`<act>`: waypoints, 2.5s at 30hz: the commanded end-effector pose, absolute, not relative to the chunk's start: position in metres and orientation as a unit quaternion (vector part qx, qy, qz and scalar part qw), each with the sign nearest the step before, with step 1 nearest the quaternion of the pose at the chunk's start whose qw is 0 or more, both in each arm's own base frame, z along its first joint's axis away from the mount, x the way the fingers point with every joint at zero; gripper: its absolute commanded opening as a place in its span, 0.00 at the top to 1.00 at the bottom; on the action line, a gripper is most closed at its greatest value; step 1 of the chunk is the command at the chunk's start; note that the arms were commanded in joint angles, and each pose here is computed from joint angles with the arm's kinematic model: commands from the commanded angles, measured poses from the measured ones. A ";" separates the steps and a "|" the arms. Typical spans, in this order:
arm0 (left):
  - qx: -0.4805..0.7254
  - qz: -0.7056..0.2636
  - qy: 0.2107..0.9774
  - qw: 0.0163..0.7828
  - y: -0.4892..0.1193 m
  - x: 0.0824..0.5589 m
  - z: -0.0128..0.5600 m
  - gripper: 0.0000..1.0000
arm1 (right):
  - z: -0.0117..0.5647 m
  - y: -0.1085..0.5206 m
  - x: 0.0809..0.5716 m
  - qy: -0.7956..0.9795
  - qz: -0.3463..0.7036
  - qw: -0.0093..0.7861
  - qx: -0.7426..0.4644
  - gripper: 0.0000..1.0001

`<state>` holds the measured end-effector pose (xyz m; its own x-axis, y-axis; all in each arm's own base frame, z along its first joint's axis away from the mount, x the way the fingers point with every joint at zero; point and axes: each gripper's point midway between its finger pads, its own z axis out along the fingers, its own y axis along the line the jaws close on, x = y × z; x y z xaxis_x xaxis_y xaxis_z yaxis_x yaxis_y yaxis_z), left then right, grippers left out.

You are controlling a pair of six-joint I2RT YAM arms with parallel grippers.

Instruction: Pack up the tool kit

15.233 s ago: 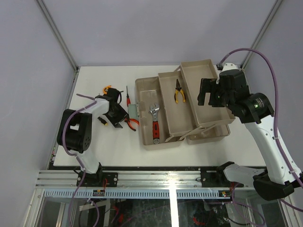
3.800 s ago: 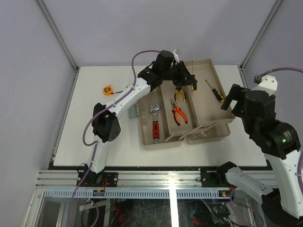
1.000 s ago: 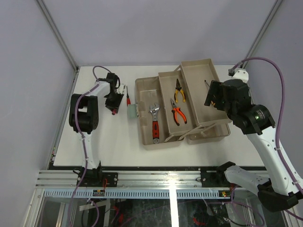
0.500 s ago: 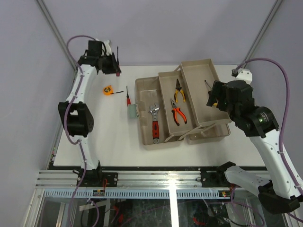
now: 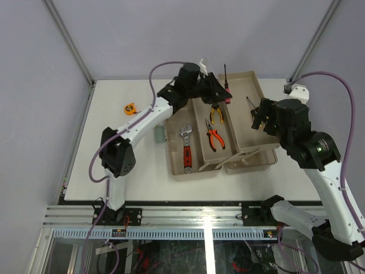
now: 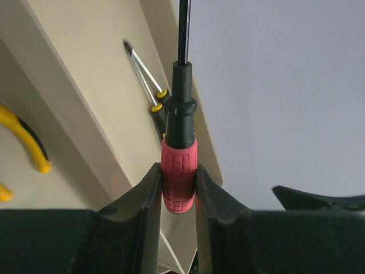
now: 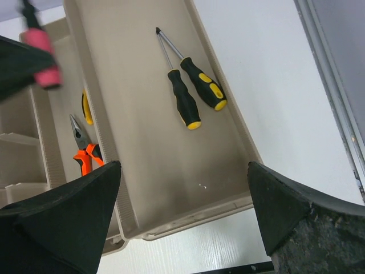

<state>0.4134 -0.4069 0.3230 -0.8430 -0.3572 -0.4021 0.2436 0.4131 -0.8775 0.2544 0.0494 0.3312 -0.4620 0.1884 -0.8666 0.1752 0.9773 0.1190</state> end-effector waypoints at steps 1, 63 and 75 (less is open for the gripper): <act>-0.060 -0.582 0.765 0.271 -0.445 0.409 0.343 1.00 | 0.361 0.026 0.233 0.824 0.004 0.546 0.150 0.00; -0.187 -0.159 0.937 0.250 -0.075 0.509 0.117 0.37 | 0.320 0.065 0.255 0.851 0.064 0.503 0.136 0.00; -0.155 -0.088 0.974 0.142 -0.087 0.473 0.026 0.34 | 0.315 0.064 0.252 0.855 0.060 0.496 0.137 0.00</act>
<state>0.4828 -0.0939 0.0450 -0.8898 -0.3664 -0.2719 -0.2873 0.9129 -0.2900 0.2485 0.0613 0.3093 -0.4858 0.2724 -0.8306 0.1749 0.9613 0.2129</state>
